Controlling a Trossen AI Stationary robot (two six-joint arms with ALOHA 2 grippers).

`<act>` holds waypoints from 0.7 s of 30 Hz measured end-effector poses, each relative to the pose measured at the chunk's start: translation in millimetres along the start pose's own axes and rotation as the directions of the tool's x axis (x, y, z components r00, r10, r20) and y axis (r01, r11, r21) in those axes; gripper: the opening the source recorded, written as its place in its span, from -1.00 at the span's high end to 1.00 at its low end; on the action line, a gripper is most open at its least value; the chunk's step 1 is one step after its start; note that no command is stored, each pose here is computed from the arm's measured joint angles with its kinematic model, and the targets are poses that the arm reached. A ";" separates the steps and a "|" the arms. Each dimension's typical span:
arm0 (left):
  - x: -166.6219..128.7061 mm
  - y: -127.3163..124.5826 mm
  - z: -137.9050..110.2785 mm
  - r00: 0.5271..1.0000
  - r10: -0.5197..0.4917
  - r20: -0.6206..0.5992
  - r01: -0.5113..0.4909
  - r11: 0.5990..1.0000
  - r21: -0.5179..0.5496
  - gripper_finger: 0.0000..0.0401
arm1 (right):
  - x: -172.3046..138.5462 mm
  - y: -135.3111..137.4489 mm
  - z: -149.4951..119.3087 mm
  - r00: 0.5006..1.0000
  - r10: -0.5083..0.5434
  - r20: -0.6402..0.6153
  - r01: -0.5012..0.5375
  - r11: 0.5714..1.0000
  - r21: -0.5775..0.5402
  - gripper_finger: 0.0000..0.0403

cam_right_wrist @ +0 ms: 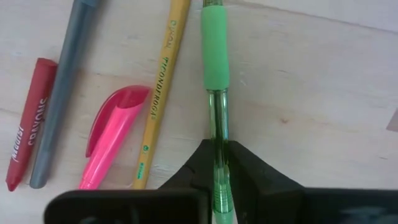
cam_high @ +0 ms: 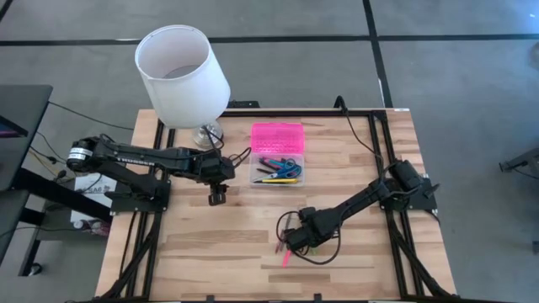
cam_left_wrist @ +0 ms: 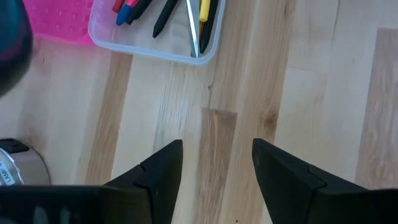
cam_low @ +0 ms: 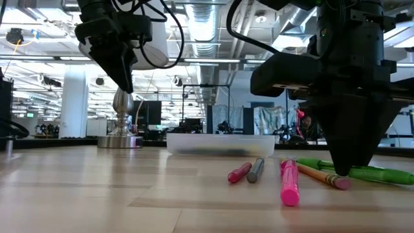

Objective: Pick & place school supplies into a supply box
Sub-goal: Put the green pen into the pink supply box

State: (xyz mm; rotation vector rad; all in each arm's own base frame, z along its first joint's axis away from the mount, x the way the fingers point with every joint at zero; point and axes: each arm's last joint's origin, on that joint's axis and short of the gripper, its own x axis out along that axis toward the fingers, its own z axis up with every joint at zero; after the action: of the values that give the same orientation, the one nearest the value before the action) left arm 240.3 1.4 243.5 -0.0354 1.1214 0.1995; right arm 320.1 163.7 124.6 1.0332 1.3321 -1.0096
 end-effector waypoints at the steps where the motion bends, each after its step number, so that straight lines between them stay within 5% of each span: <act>1: 0.0 -0.1 0.0 1.000 0.000 0.000 0.000 1.000 -0.002 0.05 | 0.0 0.0 0.0 1.000 0.000 0.001 0.000 1.000 -0.005 0.90; 21: 0.0 0.0 0.1 1.000 0.004 0.002 -0.004 0.999 -0.032 0.05 | -35.2 -7.0 4.7 0.978 -0.188 0.093 0.197 0.975 -0.106 0.92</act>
State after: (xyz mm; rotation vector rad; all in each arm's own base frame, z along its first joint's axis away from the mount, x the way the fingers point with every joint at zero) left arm 240.4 1.5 243.6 -0.0614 1.1164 0.2211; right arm 314.5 156.7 159.6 0.7787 1.4252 -1.0942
